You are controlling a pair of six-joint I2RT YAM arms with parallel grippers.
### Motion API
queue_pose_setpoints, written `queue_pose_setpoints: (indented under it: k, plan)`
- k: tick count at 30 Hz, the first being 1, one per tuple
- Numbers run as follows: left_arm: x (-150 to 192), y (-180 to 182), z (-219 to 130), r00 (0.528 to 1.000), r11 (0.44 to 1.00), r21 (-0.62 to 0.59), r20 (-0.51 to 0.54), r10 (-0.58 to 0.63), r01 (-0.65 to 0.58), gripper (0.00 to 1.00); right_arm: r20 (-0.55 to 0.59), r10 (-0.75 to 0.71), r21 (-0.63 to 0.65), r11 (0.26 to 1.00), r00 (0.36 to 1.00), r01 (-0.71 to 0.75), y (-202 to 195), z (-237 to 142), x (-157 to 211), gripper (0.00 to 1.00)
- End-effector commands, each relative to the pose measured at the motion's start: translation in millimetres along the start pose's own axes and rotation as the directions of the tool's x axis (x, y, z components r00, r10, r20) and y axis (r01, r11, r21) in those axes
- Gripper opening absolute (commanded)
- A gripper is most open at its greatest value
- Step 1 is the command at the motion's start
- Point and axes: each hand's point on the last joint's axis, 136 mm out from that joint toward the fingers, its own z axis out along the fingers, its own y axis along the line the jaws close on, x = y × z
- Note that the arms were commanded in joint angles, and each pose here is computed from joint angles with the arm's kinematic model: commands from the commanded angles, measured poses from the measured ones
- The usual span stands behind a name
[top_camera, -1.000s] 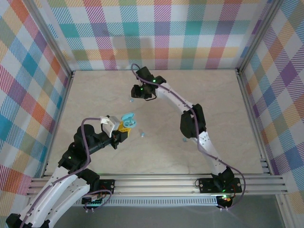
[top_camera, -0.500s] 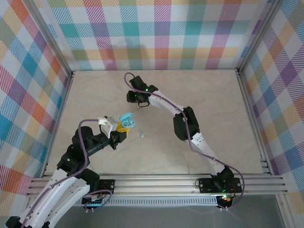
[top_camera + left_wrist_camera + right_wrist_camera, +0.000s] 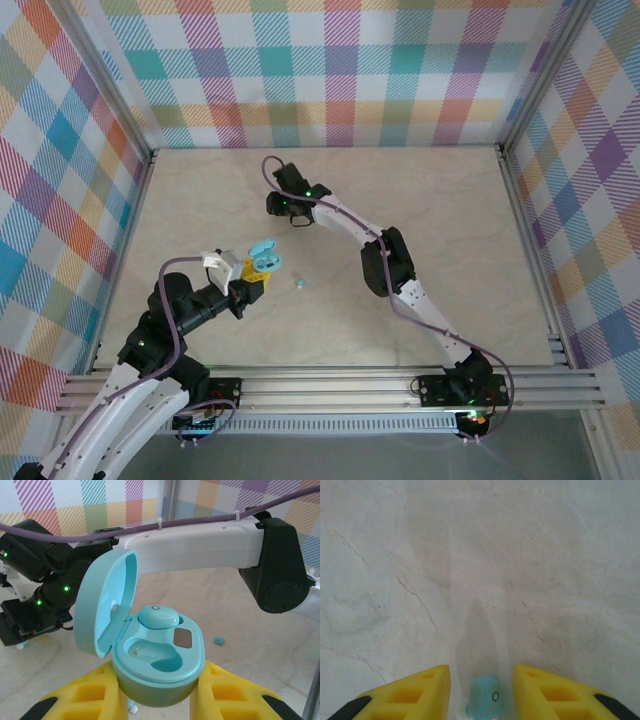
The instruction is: Insert the wireless bluetooth earbuds into the charging case
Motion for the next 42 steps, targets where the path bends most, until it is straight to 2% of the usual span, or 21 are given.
queue_pose_setpoints:
  k: [1, 14, 24, 29, 34, 42]
  plan:
    - [-4, -2, -1, 0.999, 1.000, 0.003, 0.033, -0.008, 0.008, 0.00, 0.014, -0.007, -0.017, 1.000, 1.000, 0.007, 6, 1, -3, 0.38]
    - [-9, -5, -4, 0.999, 1.000, 0.018, 0.040, -0.009, 0.009, 0.00, -0.029, -0.042, 0.026, 0.999, 0.999, 0.042, -2, -6, 3, 0.31]
    - [-12, -6, -5, 0.998, 1.000, 0.020, 0.056, -0.025, 0.024, 0.00, -0.101, -0.136, 0.050, 0.989, 0.986, 0.141, -8, -15, 17, 0.23]
    - [-12, -6, -5, 0.998, 0.999, 0.023, 0.051, -0.033, 0.032, 0.00, -0.122, -0.167, 0.045, 0.984, 0.978, 0.174, -7, -28, 20, 0.21]
    - [-17, -5, -7, 0.998, 0.999, 0.009, 0.060, -0.036, 0.035, 0.00, -0.126, -0.169, -0.011, 0.986, 0.978, 0.169, 1, -42, 17, 0.21]
    - [-20, -4, -11, 0.999, 1.000, -0.002, 0.048, 0.010, -0.010, 0.00, -0.185, -0.151, -0.042, 0.988, 0.971, 0.145, -8, -77, 18, 0.22]
